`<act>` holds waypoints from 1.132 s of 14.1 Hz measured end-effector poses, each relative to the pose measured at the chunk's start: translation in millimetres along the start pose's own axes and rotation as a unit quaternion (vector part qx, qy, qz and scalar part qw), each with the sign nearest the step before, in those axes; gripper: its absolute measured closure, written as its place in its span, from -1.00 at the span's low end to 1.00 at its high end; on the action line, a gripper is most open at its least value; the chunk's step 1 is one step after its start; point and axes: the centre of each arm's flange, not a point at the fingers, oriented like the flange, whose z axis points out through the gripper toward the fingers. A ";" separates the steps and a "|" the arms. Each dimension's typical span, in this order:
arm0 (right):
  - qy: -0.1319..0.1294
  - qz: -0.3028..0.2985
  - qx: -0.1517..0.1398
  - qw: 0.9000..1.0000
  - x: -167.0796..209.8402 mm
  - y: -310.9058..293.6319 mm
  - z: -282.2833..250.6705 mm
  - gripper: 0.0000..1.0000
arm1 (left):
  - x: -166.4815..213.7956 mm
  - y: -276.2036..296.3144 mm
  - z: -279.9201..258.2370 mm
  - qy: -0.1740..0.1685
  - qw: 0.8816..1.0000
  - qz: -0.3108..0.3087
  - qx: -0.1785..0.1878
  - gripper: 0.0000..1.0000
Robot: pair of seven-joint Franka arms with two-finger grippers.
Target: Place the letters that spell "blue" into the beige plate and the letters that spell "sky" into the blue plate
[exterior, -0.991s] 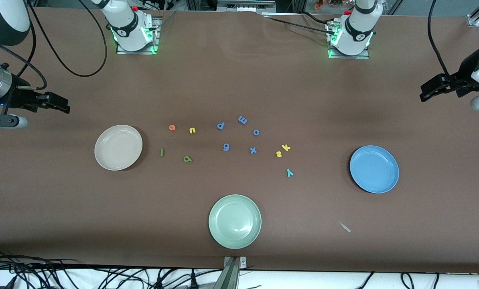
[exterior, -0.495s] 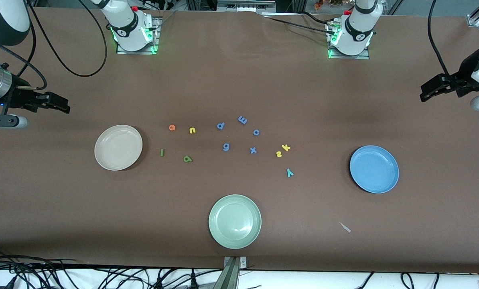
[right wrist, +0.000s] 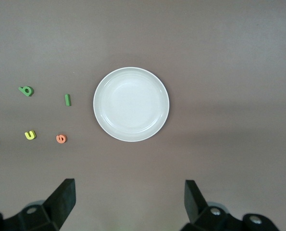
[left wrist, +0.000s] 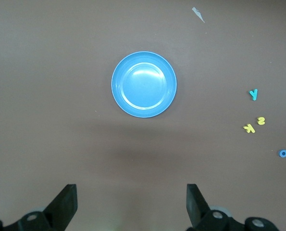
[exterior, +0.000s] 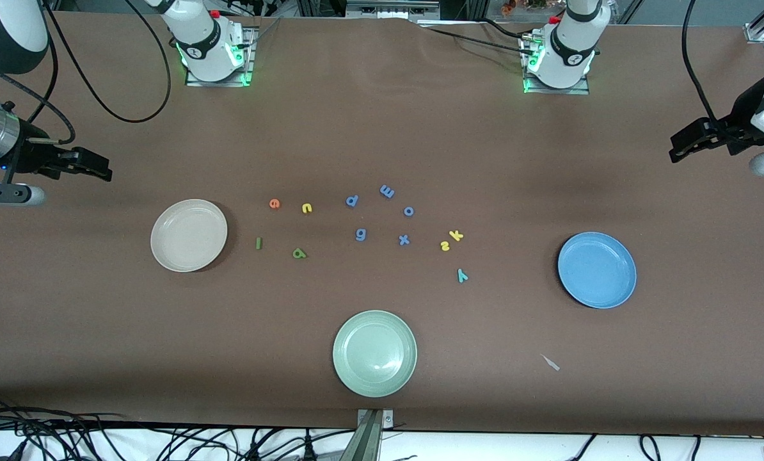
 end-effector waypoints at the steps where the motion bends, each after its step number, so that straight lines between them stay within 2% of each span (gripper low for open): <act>1: -0.003 -0.001 0.000 1.000 1.5 -1.4 3.2 -1.00 | 0.2 -1.0 0.1 0.000 1.000 -0.001 0.000 -1.00; 6: -0.025 -0.018 0.003 1.000 13.5 -21.1 29.9 -1.00 | 0.4 -2.3 0.2 0.000 1.000 -0.002 0.000 -1.00; 9: -0.031 -0.043 0.001 0.999 28.0 -63.1 59.8 -1.00 | 0.5 -2.4 0.4 0.000 1.000 -0.002 0.000 -1.00; 16: -0.020 0.032 -0.012 0.999 51.0 -194.7 159.3 -1.00 | 2.3 0.4 5.5 -0.006 1.000 0.000 0.001 -1.00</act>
